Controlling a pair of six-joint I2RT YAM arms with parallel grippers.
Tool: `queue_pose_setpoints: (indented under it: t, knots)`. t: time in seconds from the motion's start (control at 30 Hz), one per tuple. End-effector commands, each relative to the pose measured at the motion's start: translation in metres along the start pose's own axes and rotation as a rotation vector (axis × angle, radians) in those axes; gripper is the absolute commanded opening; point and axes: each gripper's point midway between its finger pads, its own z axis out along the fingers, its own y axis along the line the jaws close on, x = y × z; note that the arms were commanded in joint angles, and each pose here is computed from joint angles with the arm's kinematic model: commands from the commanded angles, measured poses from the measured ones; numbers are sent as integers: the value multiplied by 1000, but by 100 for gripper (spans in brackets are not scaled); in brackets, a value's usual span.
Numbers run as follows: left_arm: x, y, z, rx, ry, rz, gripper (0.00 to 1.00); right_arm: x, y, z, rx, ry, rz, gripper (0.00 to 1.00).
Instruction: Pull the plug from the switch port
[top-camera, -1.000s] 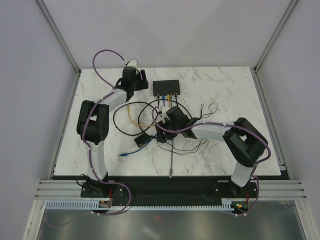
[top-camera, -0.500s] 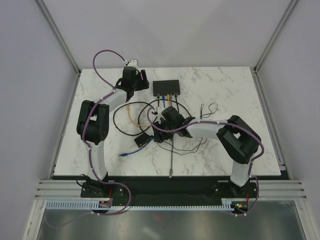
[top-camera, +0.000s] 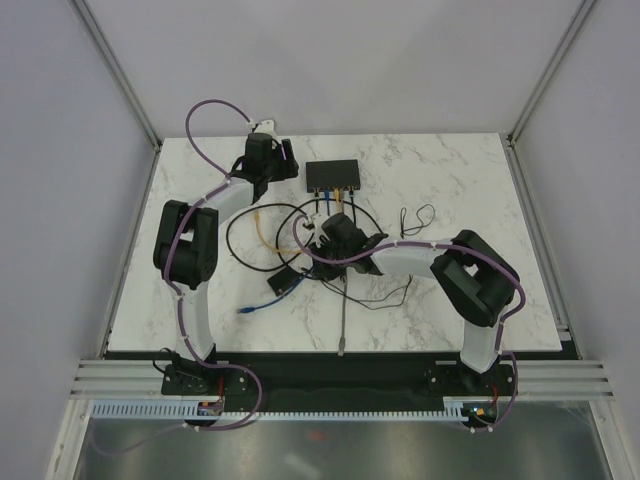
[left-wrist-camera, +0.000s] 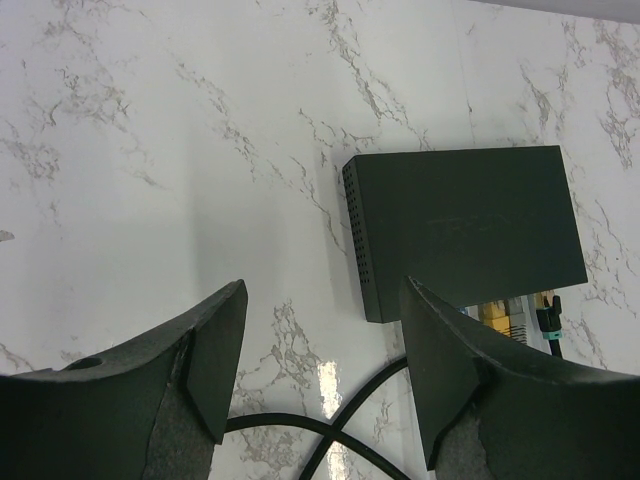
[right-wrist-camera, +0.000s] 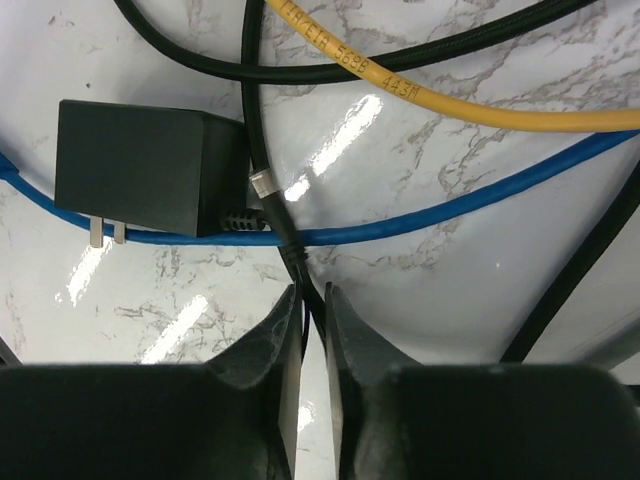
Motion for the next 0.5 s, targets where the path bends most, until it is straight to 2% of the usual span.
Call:
queue_pose_setpoints:
  t: [0.0, 0.23, 0.47]
  knots:
    - [-30, -11, -7, 34, -83, -33, 70, -25, 10, -3, -15, -57, -7, 19]
    - [-31, -11, -7, 35, -85, -33, 70, -47, 19, -15, -30, -113, -6, 0]
    - [-30, -12, -8, 36, -84, -33, 70, -71, 33, -40, -54, -179, -6, 0]
